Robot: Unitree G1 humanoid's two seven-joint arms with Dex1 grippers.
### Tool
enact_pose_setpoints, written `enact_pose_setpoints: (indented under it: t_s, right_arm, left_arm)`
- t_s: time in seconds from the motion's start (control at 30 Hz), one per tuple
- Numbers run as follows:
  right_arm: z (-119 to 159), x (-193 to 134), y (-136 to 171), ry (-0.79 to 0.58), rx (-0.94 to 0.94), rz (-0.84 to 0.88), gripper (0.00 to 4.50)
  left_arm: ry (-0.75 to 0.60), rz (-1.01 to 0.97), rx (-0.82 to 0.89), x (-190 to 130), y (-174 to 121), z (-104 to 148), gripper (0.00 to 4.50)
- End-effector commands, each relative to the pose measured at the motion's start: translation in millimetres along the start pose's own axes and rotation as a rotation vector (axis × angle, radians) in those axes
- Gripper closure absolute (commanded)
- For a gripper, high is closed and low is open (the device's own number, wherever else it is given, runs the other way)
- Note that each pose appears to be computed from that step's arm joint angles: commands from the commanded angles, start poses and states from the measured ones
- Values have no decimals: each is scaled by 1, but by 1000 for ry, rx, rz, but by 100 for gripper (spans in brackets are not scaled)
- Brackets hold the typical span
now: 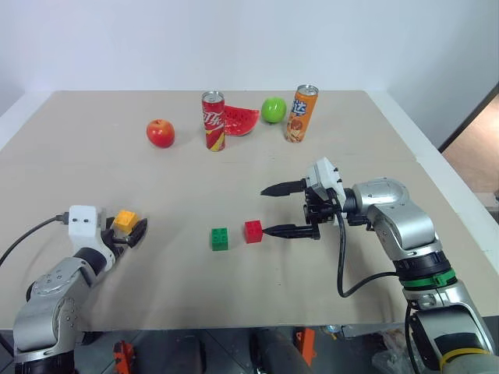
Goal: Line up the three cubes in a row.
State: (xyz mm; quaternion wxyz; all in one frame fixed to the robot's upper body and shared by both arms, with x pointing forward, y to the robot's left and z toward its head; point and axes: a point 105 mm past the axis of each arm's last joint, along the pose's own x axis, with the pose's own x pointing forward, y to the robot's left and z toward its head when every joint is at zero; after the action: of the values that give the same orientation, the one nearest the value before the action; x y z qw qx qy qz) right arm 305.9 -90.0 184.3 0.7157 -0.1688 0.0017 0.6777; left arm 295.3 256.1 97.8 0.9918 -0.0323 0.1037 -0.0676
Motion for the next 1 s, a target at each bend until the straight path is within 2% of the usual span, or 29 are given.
enact_pose_setpoints:
  t_s: [0.03, 0.2, 0.5, 0.6, 0.8, 1.0]
  right_arm:
    - [9, -4, 2, -6, -40, -10, 0]
    - [8, -6, 2, -4, -41, -14, 0]
    - [6, -7, 3, -1, -43, -16, 0]
    - [5, -7, 3, 5, -43, -21, 0]
    - [4, -8, 4, 9, -41, -24, 0]
    - [2, -9, 4, 13, -40, -32, 0]
  left_arm:
    - [-38, -5, 44, -1, 1, 10, 148]
    - [-47, -11, 84, 0, -1, 13, 317]
    - [-157, 47, 148, -6, -20, 26, 317]
    - [-176, 64, 135, -11, -42, 23, 317]
    - [-144, 10, 37, -10, -83, 15, 317]
    - [-98, -58, 5, -9, -107, 13, 317]
